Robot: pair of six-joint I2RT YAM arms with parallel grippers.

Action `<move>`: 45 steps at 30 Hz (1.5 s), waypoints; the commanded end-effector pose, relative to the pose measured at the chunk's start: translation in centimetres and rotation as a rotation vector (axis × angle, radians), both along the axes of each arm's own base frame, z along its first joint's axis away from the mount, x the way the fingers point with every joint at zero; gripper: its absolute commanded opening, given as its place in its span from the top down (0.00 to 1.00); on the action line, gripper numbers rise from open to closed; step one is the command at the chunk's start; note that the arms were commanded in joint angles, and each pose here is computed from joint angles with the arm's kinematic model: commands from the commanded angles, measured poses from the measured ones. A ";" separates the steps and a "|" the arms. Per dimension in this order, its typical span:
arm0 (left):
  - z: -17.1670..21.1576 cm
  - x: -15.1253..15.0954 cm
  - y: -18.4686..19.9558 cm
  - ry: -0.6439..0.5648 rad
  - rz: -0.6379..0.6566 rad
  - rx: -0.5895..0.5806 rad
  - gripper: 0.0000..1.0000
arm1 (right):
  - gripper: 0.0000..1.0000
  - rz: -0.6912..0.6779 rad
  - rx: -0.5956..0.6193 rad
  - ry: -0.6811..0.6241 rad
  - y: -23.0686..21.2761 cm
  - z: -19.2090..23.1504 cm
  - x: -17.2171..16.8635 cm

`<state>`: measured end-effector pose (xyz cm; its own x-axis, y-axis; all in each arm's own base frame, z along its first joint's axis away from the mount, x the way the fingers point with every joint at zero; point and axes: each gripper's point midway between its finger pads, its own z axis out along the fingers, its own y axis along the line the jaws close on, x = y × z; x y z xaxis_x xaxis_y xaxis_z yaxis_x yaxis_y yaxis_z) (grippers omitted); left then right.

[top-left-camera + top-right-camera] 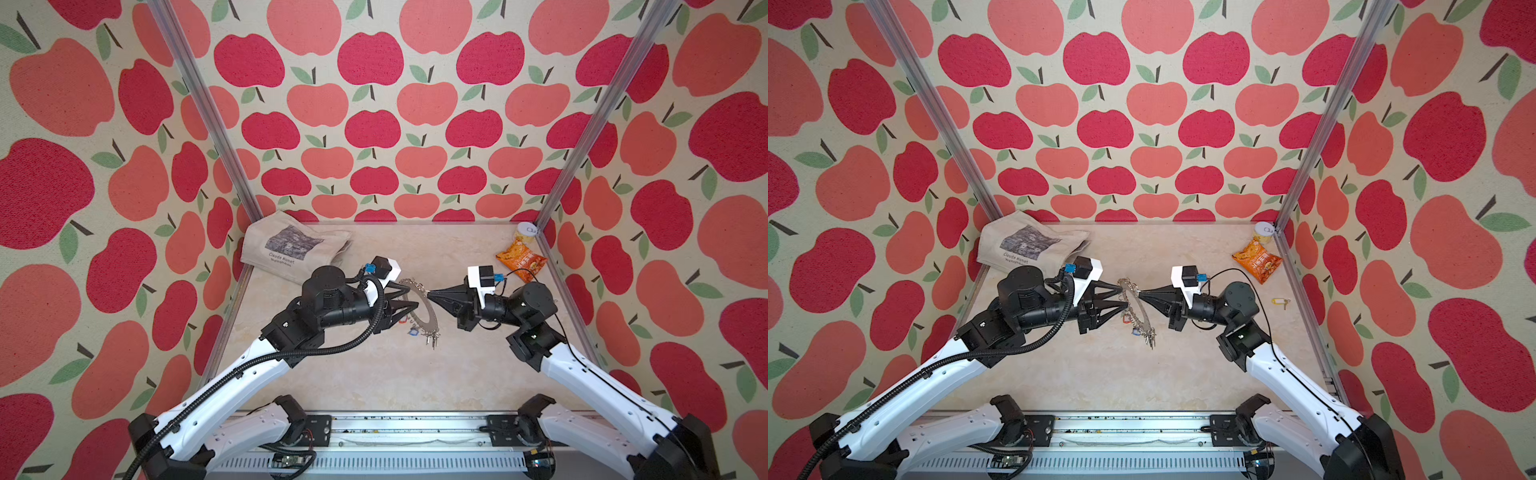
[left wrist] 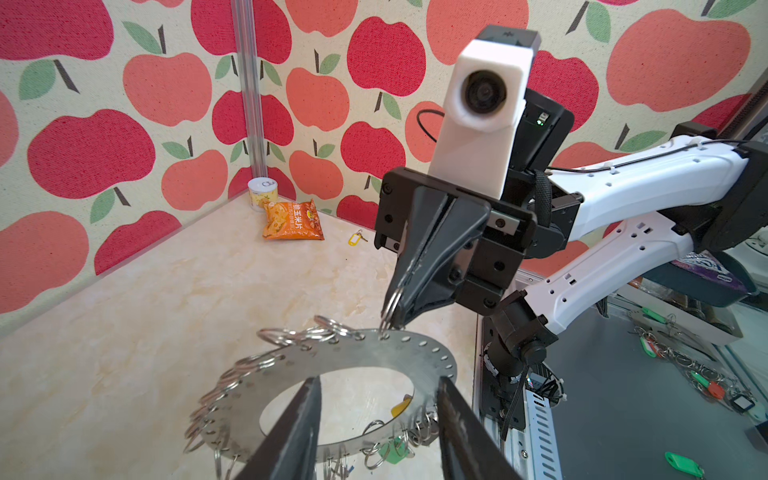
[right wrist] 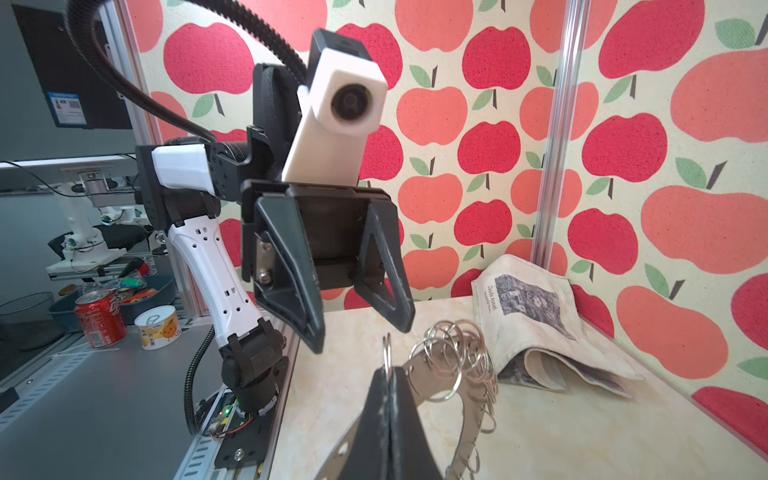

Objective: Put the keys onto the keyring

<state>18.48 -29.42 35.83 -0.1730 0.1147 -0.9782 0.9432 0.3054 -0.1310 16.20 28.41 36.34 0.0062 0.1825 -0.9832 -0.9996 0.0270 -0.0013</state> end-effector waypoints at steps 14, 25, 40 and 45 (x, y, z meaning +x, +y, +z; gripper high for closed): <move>4.4 -1.8 -0.4 -0.090 -0.103 -0.143 0.61 | 1.00 0.100 0.141 -0.053 -0.6 3.3 -1.5; 5.9 -1.8 -1.0 -0.170 -0.112 -0.181 0.65 | 1.00 0.115 0.143 -0.042 -0.5 3.4 -1.6; 6.3 -2.3 -2.3 -0.167 -0.171 -0.188 0.69 | 1.00 0.132 0.144 -0.046 -0.6 3.7 -2.0; 6.5 -2.6 -2.6 -0.170 -0.186 -0.191 0.77 | 1.00 0.130 0.145 -0.045 -0.6 3.7 -2.0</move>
